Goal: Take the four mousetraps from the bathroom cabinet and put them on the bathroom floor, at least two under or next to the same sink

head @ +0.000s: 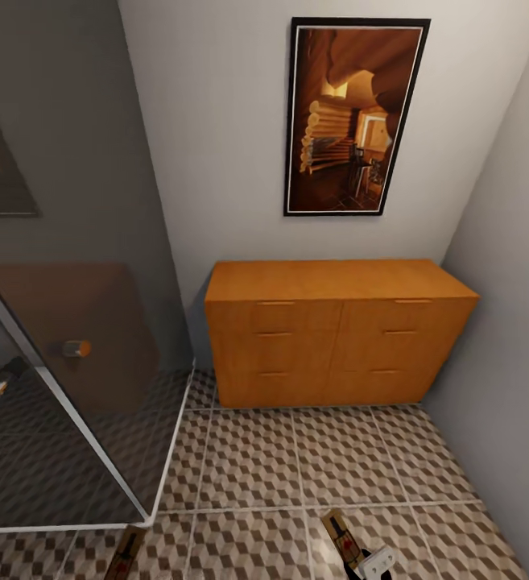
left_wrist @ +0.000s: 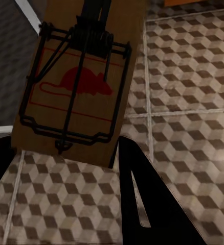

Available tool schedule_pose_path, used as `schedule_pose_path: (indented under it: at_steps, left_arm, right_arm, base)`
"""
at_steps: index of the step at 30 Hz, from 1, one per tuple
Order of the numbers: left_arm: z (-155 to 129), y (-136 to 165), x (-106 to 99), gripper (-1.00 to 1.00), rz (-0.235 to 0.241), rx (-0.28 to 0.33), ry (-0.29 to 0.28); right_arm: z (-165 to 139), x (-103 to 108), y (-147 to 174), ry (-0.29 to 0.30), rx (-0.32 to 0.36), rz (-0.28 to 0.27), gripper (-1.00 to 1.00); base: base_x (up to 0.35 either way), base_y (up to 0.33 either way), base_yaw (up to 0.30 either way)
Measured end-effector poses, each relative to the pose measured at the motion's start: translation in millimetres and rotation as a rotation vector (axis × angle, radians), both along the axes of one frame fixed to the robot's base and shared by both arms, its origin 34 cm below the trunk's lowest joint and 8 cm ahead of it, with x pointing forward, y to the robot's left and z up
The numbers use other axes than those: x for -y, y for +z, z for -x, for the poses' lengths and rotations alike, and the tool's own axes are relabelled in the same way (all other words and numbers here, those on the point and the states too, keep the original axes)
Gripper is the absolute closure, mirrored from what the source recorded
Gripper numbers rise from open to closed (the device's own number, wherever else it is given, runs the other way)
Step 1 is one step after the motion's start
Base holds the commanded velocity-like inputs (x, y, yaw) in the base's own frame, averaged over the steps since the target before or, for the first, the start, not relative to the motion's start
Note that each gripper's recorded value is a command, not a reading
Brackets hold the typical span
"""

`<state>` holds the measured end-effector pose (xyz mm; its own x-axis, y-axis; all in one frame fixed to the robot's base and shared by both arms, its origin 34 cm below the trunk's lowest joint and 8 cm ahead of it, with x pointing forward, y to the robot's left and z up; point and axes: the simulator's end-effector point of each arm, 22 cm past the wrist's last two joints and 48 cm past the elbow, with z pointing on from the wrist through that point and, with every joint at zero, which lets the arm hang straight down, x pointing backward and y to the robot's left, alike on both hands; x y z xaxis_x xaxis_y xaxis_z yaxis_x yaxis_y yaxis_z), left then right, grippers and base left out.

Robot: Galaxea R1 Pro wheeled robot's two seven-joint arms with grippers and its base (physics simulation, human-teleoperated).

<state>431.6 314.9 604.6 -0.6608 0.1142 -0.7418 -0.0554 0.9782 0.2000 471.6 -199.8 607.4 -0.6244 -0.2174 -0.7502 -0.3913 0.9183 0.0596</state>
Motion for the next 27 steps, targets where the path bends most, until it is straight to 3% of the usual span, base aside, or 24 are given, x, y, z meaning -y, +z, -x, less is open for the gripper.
schedule_pose_path:
  at_steps: [27]
  left_arm:
    - [4.7, -4.4, 1.1, 1.00, 0.001, -0.016, -0.002]
  right_arm:
    - [4.4, -1.3, -4.5, 0.001, -0.014, -0.001, 1.00]
  base:
    - [0.000, 0.000, 0.281]
